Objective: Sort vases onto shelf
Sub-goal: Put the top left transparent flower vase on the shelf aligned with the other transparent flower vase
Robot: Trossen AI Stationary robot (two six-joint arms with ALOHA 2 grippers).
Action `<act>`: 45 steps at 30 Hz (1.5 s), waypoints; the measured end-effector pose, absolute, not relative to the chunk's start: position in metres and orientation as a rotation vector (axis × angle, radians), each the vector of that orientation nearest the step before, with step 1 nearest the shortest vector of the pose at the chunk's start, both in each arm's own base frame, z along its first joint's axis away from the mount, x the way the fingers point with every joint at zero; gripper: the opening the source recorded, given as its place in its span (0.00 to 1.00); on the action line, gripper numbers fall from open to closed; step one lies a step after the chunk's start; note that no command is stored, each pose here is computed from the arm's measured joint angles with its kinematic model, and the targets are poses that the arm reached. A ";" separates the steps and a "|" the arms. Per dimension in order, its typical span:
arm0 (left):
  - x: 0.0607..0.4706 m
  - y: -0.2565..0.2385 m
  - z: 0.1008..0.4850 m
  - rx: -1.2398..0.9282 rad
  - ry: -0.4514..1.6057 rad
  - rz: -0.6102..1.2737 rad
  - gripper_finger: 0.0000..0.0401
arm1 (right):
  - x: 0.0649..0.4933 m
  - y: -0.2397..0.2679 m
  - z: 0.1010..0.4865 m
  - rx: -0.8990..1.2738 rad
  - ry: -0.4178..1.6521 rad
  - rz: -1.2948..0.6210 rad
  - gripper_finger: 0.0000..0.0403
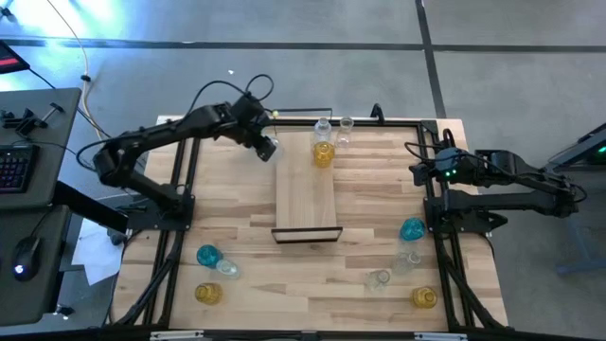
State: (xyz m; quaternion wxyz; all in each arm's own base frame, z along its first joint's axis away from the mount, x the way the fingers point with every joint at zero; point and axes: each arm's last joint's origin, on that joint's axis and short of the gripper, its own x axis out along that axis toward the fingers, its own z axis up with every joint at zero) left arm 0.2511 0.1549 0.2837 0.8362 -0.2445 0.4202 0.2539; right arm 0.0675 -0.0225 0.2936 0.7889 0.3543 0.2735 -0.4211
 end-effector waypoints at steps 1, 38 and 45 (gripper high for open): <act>0.255 0.157 0.284 -0.513 0.893 0.534 0.36 | 0.067 -0.022 0.294 0.763 0.589 -0.907 0.60; 0.314 0.207 0.253 -0.435 0.944 0.487 0.36 | 0.067 -0.022 0.294 0.764 0.589 -0.906 0.60; 0.319 0.209 0.252 -0.456 0.905 0.476 0.36 | 0.067 -0.022 0.294 0.766 0.591 -0.904 0.60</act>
